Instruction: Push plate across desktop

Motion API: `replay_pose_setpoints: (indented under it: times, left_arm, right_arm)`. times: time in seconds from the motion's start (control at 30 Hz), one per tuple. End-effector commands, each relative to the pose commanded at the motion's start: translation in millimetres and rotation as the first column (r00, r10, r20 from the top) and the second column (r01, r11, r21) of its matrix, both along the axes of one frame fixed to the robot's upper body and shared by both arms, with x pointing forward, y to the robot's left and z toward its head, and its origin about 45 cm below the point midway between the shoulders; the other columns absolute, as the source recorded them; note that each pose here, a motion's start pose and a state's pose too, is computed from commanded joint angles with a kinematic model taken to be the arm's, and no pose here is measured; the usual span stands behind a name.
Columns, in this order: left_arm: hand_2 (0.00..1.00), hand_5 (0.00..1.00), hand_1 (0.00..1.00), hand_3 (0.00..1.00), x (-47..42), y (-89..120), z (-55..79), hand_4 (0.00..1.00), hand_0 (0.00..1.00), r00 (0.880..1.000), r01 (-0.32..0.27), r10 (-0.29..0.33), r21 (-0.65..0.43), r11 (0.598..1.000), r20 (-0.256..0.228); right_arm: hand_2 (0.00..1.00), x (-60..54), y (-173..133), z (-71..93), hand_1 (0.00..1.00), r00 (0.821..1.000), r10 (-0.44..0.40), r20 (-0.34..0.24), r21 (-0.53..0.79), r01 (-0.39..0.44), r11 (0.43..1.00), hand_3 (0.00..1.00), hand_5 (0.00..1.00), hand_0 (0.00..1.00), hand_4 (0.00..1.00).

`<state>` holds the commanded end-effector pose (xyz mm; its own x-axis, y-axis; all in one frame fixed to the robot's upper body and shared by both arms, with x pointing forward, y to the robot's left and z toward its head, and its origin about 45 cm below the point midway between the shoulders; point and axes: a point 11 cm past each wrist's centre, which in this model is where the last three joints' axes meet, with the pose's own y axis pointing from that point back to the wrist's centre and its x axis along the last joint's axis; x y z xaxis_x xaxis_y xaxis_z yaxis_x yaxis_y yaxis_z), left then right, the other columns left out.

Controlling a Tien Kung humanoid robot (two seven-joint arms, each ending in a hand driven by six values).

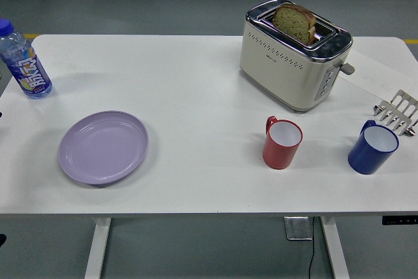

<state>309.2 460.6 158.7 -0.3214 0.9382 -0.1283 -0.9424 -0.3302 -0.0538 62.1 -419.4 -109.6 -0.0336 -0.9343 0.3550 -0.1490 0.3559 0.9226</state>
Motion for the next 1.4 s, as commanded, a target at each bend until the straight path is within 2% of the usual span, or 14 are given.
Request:
replay_pose_setpoints:
  times: [0.27, 0.6, 1.03, 1.4]
  left_arm:
    - [0.964, 0.998, 0.919, 0.934, 2.1, -20.0, -11.5, 0.502, 0.896, 0.999, 0.034, -0.034, -0.02, 0.999, 0.011]
    - [0.967, 0.998, 0.921, 0.944, 4.5, -41.6, -29.1, 0.504, 0.896, 0.998, 0.064, -0.064, -0.037, 0.997, -0.013]
    - [0.968, 0.998, 0.921, 0.954, 7.2, -61.9, -38.4, 0.509, 0.896, 0.993, 0.112, -0.112, -0.028, 0.993, -0.023]
    - [0.968, 0.998, 0.921, 0.976, 6.3, -77.4, -47.0, 0.51, 0.895, 0.992, 0.121, -0.122, -0.034, 0.992, -0.025]
  right_arm:
    - [0.64, -0.9, 1.5, -0.6, 0.543, 1.0, 0.004, -0.005, 0.003, -0.004, 1.0, 0.619, 0.355, 0.601, 0.136]
    - [0.64, -1.1, 3.4, -1.3, 0.543, 1.0, 0.007, -0.007, 0.007, -0.007, 1.0, 0.619, 0.356, 0.601, 0.137]
    - [0.64, 0.2, 4.7, -1.5, 0.543, 1.0, 0.019, -0.008, 0.008, -0.019, 1.0, 0.619, 0.357, 0.601, 0.136]
    - [0.64, 1.1, 5.6, -1.7, 0.543, 1.0, 0.025, -0.009, 0.009, -0.025, 1.0, 0.619, 0.358, 0.601, 0.135]
